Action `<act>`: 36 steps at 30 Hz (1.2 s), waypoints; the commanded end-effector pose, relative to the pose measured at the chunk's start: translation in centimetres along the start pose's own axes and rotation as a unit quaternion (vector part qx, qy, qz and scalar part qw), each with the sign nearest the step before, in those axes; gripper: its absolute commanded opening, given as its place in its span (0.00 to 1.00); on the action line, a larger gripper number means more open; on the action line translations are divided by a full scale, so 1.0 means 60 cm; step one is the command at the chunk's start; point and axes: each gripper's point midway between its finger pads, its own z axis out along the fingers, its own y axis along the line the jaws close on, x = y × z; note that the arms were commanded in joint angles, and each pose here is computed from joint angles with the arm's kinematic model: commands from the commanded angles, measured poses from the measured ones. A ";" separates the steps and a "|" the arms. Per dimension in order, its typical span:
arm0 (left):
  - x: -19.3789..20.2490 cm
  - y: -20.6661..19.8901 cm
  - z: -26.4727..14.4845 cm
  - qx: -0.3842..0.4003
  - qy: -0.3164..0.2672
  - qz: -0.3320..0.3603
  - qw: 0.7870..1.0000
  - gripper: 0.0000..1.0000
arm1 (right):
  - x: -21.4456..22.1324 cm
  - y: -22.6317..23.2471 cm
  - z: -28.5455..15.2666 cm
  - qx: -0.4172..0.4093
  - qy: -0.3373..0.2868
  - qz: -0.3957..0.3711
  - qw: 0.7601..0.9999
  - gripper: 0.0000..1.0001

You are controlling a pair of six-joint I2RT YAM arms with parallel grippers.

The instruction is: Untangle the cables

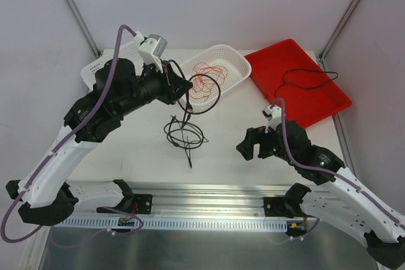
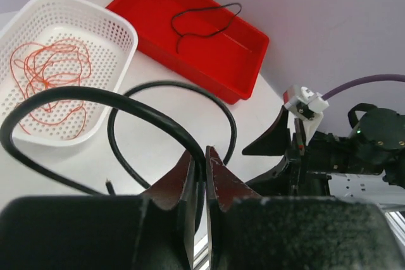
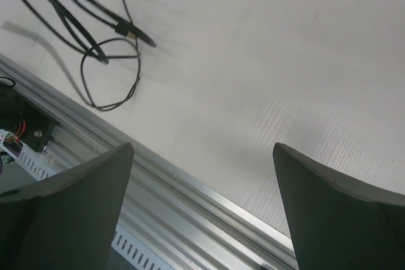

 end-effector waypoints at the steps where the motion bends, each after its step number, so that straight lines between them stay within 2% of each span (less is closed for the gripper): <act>1: 0.079 0.036 0.056 -0.037 0.083 0.019 0.996 0.00 | -0.013 0.002 0.003 0.001 -0.016 0.001 1.000 0.97; 3: 0.125 0.018 0.076 -0.004 0.136 -0.011 0.991 0.00 | -0.014 0.012 0.002 -0.013 -0.013 0.001 1.000 0.97; 8: 0.167 0.015 0.098 0.002 0.178 -0.041 0.983 0.00 | -0.011 0.018 0.009 -0.024 -0.011 0.001 1.000 0.97; 10: 0.162 0.016 0.102 -0.003 0.173 -0.044 0.984 0.00 | -0.010 0.026 0.012 -0.037 -0.008 0.003 0.999 0.97; 13: 0.158 0.018 0.111 -0.012 0.169 -0.054 0.984 0.00 | -0.024 0.068 0.012 -0.100 -0.018 0.009 0.995 0.97; 20: 0.162 0.011 0.142 -0.034 0.170 -0.134 0.976 0.00 | -0.114 0.146 0.008 -0.202 -0.112 0.030 0.973 0.97; 27: 0.149 0.000 0.156 -0.045 0.149 -0.196 0.968 0.00 | -0.162 0.179 0.017 -0.227 -0.153 0.023 0.962 0.97; 36: 0.143 -0.002 0.168 -0.055 0.125 -0.241 0.961 0.00 | -0.161 0.199 0.052 -0.236 -0.144 0.016 0.961 0.99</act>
